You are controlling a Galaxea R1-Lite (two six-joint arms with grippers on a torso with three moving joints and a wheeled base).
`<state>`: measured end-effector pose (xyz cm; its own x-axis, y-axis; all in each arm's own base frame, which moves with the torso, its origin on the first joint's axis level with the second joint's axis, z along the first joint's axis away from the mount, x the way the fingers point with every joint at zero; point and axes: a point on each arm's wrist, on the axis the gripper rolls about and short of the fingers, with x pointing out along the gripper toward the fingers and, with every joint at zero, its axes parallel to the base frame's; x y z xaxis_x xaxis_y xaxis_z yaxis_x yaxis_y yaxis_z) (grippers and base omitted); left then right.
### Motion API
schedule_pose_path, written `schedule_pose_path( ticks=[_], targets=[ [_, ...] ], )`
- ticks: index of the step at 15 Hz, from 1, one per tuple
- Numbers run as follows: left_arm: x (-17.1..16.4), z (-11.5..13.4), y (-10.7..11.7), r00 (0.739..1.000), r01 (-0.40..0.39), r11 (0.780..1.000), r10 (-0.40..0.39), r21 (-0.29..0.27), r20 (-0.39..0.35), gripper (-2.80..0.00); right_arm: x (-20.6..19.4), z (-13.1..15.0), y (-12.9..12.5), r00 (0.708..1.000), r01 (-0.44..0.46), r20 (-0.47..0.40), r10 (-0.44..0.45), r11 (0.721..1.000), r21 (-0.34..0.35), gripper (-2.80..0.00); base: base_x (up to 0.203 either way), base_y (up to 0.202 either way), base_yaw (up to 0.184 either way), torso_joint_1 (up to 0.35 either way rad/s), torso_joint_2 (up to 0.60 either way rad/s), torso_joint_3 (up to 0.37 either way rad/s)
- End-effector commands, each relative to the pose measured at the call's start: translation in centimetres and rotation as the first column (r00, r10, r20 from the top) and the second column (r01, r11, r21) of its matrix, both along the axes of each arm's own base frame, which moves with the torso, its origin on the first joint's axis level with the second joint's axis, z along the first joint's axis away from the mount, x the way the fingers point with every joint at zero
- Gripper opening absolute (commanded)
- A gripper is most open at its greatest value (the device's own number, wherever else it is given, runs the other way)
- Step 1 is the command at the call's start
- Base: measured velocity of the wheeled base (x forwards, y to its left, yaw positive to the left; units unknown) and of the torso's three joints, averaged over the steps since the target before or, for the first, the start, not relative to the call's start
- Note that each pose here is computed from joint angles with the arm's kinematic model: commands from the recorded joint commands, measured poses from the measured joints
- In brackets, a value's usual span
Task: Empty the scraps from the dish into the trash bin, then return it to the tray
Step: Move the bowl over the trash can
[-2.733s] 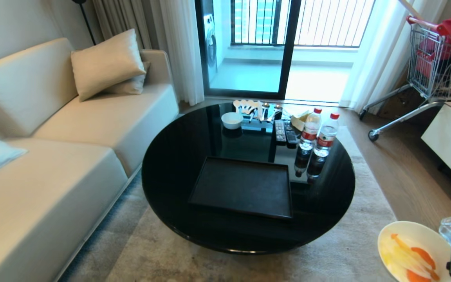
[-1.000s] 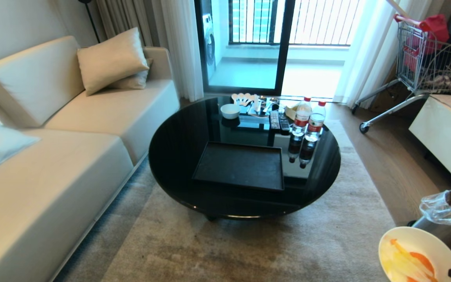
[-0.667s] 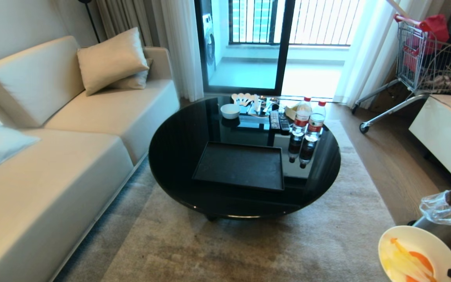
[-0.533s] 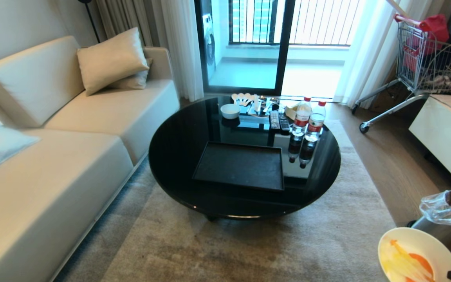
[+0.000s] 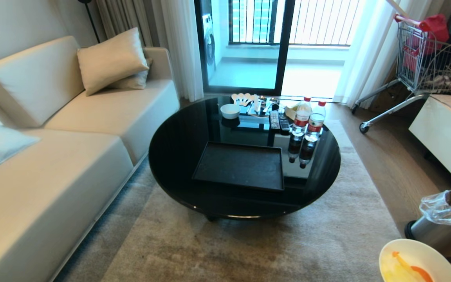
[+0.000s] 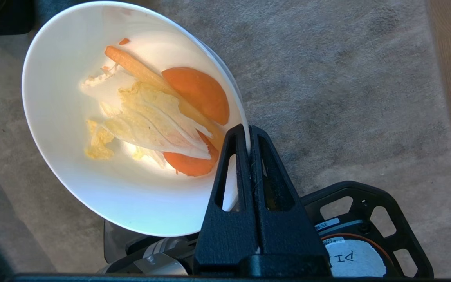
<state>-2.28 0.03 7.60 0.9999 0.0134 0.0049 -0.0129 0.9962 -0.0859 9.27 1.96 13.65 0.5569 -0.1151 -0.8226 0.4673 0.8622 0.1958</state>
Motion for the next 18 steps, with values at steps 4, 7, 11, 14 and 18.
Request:
schedule_pose_path(
  ticks=[4,7,11,14,18],
  targets=[
    [0.0,0.01,0.0,1.0,0.0,1.0,0.0,-0.001,0.001,-2.8,-0.05,-0.51,0.05,1.0,0.009,-0.028,-0.009,1.0,0.001,-2.8,0.0,0.0,0.0,0.0,0.0,0.0],
    [0.0,0.01,0.0,1.0,0.0,1.0,0.0,-0.001,0.001,-2.8,-0.03,-0.71,0.06,0.999,0.009,-0.039,-0.009,1.0,-0.003,-2.8,0.0,0.0,0.0,0.0,0.0,0.0],
    [0.0,0.01,0.0,1.0,0.0,1.0,0.0,0.0,0.001,-2.8,0.03,-0.73,0.07,0.999,0.01,-0.041,-0.01,1.0,-0.002,-2.8,0.002,0.009,-0.135,0.003,0.0,0.002],
    [0.0,0.01,0.0,1.0,0.0,1.0,0.0,-0.001,0.001,-2.8,0.06,-0.74,0.07,0.999,0.011,-0.041,-0.011,1.0,-0.003,-2.8,0.0,0.012,-0.166,0.004,0.0,0.002],
    [0.0,0.01,0.0,1.0,0.0,1.0,0.0,-0.001,0.001,-2.8,0.18,-0.75,0.11,0.999,0.01,-0.042,-0.01,1.0,-0.004,-2.8,0.0,0.011,-0.167,0.003,0.0,0.003]
  ],
)
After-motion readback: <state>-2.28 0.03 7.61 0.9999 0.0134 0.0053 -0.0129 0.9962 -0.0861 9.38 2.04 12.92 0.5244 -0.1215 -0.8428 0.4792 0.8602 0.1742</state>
